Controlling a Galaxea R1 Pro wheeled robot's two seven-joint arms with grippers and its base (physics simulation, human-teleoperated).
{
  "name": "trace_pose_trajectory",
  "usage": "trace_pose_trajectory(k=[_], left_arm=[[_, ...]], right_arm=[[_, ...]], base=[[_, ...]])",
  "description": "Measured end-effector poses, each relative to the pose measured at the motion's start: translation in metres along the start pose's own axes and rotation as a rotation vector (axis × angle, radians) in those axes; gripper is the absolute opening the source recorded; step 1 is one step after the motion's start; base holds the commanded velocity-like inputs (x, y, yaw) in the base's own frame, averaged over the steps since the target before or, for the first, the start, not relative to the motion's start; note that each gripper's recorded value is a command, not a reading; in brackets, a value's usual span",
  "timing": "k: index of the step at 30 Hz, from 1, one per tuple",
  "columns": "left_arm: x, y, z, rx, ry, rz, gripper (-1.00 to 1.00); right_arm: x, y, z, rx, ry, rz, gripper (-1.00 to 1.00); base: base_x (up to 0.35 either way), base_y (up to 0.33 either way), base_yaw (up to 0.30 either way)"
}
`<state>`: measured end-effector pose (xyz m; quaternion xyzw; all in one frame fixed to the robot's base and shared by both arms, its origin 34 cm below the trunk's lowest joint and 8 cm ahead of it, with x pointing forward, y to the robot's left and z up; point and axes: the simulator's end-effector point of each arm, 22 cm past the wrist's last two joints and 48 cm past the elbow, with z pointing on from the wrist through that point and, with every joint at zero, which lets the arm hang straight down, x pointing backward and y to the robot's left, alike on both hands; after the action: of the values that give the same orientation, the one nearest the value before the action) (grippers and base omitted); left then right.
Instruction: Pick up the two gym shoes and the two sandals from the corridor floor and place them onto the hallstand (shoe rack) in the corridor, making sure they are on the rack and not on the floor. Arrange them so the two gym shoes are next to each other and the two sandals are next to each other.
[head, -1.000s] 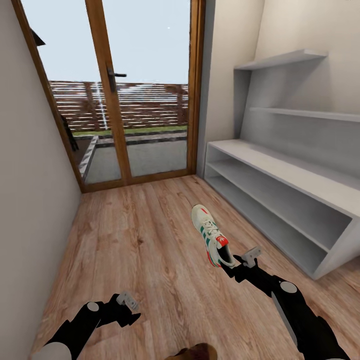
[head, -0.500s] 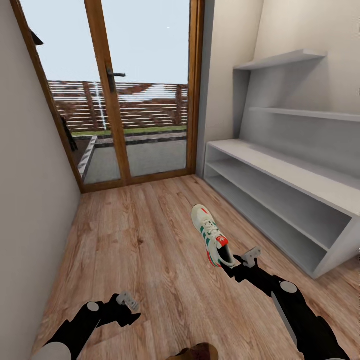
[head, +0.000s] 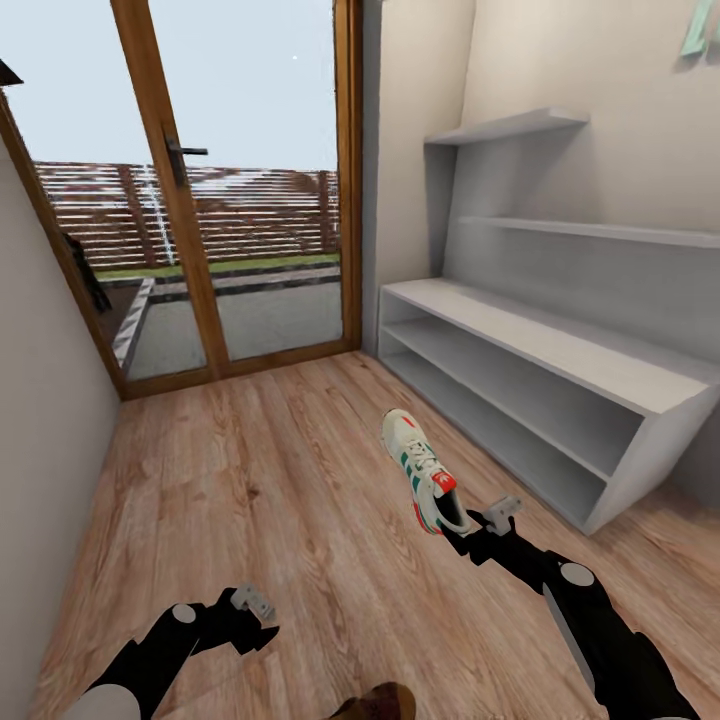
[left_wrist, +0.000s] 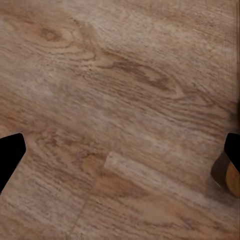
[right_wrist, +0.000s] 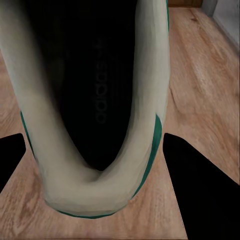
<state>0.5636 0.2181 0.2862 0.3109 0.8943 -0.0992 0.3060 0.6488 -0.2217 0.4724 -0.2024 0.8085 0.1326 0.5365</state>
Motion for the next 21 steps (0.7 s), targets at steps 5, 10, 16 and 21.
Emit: trace_pose_trajectory(k=[5,10,16,21], left_arm=[[0.0020,0.0024,-0.0018,-0.004,0.003,0.002,1.00],[0.0022,0.0036,-0.0025,-0.008,0.002,0.002,1.00],[0.0044,0.0053,-0.0029,-0.015,0.007,0.002,1.00],[0.0092,0.0084,-0.0045,-0.021,0.013,0.002,1.00]], right_arm=[[-0.0013,0.0000,-0.0005,0.000,-0.002,-0.001,-1.00],[-0.0022,0.0000,-0.0008,0.001,-0.003,-0.002,-1.00],[-0.0025,0.0000,-0.0007,0.000,-0.004,-0.002,-1.00],[-0.0026,0.0000,-0.0007,0.000,-0.004,-0.002,-1.00]], base=[[0.000,0.000,-0.267],[0.000,0.000,-0.232],[0.000,0.000,-0.041],[0.000,0.000,-0.007]])
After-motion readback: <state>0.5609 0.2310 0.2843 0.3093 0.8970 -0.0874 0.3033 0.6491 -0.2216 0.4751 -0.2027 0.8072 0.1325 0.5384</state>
